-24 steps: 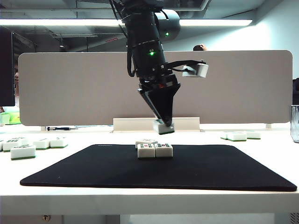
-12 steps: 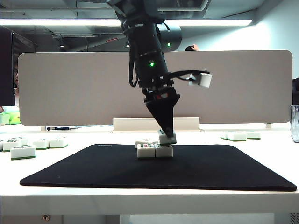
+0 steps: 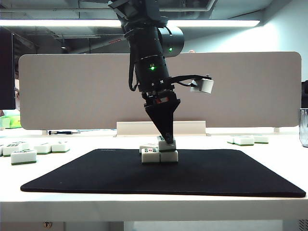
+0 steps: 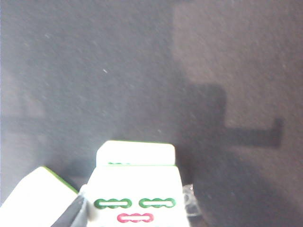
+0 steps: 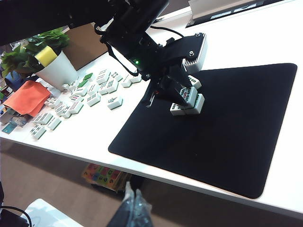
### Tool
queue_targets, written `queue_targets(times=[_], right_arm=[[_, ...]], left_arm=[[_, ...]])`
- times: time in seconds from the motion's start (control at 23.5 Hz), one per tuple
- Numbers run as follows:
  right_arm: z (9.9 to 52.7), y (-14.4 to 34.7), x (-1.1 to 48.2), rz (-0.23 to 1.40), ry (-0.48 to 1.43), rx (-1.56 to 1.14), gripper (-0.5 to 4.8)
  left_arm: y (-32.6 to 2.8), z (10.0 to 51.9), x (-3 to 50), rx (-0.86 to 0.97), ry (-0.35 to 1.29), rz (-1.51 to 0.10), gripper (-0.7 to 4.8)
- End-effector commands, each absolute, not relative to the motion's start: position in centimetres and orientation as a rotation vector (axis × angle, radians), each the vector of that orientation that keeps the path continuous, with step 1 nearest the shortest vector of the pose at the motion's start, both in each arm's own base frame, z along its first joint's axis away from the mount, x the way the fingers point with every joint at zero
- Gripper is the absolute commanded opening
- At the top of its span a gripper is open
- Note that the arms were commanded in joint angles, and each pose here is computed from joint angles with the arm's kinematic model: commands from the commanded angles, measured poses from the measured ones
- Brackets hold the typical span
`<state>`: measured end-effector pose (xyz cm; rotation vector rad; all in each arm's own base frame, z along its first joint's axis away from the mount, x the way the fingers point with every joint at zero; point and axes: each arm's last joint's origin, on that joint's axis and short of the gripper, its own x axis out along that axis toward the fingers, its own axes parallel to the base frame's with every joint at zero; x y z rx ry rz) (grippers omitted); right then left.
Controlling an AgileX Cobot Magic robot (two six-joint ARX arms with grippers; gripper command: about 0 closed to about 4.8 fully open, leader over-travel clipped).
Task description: Arrange four mahjong tiles into a neat stack, creating two layers of paired tiles.
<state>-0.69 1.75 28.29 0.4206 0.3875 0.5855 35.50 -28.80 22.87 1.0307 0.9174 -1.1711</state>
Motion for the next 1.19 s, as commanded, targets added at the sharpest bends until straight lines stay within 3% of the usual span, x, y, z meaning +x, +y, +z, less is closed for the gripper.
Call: queue_targets(times=[0.04,0.21,0.3,0.55,0.64,0.77,0.94,1.19], right_arm=[[28.4,1.8,-0.9,0.592,0.365,0.411,-0.01],[28.4,1.8,-0.9,0.592,0.365,0.411,-0.01],[28.4,1.8,-0.9,0.592,0.365,0.411,-0.01],[28.4,1.8,-0.9,0.591,0.365,0.410,-0.01],[28.4,1.8,-0.9,0.591,0.365,0.410,-0.01],[28.4,1.8,-0.9,0.590,0.365,0.410,-0.01],[28.4,1.8,-0.9,0.590,0.370,0.412,-0.01],[28.2,1.7,-1.0,0.584,0.386,0.417,-0.01]], left_arm=[[-28.8,22.5,35.8,1.025,0.913,-1.174,1.82],[-28.9,22.3,35.9,1.018,0.925,-1.170,1.96],[-28.9,22.3,35.9,1.017,0.926,-1.169,3.12],[-29.2,24.6,35.4,0.957,0.928,-1.131,3.17],[-29.3,26.5,35.4,0.897,0.934,-1.086,3.51],[-28.7,28.4,37.0,0.653,0.924,-0.903,3.50],[-26.6,27.5,39.7,0.439,0.969,-0.741,3.50],[-25.5,24.5,41.7,0.406,1.047,-0.688,3.53]])
